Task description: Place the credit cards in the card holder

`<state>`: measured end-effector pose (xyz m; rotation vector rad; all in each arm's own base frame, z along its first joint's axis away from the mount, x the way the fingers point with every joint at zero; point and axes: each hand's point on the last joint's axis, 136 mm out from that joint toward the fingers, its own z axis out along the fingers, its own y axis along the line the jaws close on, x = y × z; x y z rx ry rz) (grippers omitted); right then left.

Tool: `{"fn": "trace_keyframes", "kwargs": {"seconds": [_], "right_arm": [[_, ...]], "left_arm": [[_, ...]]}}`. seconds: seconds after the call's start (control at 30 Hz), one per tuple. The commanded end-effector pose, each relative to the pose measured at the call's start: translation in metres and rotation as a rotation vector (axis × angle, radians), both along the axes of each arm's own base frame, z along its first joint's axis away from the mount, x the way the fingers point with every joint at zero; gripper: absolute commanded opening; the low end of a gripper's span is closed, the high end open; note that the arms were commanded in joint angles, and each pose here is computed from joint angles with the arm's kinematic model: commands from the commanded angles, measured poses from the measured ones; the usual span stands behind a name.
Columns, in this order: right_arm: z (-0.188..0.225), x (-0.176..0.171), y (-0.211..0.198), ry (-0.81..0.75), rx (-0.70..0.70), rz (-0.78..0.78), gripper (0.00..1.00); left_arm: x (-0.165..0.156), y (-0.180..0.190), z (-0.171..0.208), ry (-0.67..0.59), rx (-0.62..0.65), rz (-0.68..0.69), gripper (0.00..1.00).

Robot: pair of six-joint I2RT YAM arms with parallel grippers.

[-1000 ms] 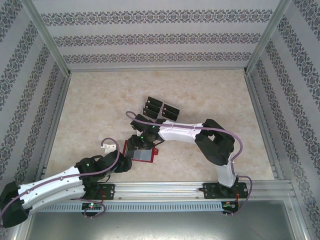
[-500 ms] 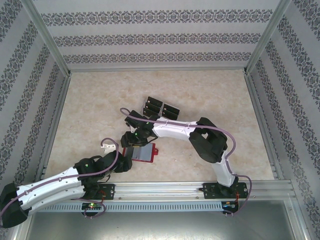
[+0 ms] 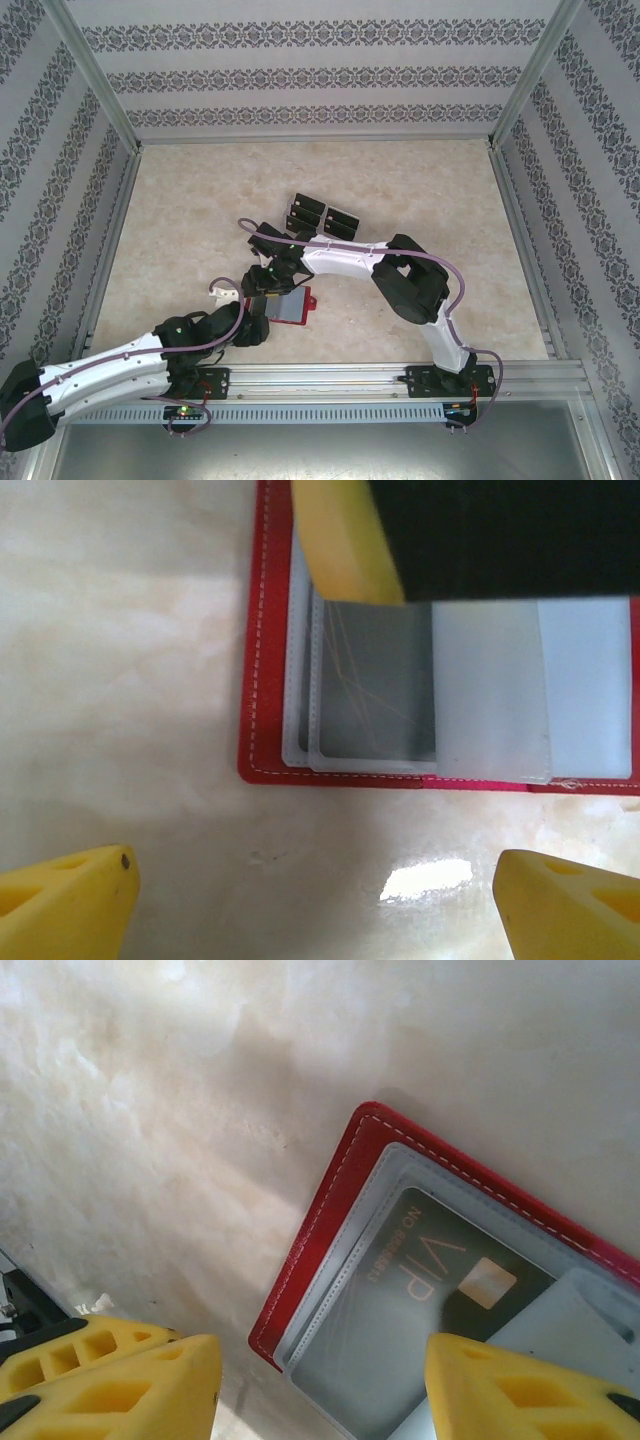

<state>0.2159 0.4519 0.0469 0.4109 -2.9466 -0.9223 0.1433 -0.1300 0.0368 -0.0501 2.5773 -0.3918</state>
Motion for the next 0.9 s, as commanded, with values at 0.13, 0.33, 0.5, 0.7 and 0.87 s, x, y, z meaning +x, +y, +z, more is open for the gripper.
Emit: {"fn": "trace_keyframes", "kwargs": {"seconds": [0.13, 0.33, 0.5, 0.7, 0.87], "right_arm": [[-0.005, 0.003, 0.001, 0.013, -0.008, 0.009, 0.57], [-0.005, 0.003, 0.0, 0.013, -0.009, 0.01, 0.57], [-0.005, 0.003, 0.0, 0.013, -0.008, 0.008, 0.57], [-0.005, 0.003, 0.0, 0.014, -0.009, 0.007, 0.57], [-0.004, 0.003, 0.0, 0.013, -0.009, 0.008, 0.57]], "left_arm": [[0.001, -0.009, -0.002, -0.026, -0.002, -0.055, 0.92], [0.002, -0.015, -0.005, -0.03, 0.002, -0.069, 0.92], [0.007, -0.019, -0.004, -0.049, 0.003, -0.064, 0.93], [0.016, -0.013, -0.002, -0.079, 0.035, -0.006, 0.94], [0.022, 0.001, -0.002, -0.088, 0.1, 0.066, 0.94]]}}
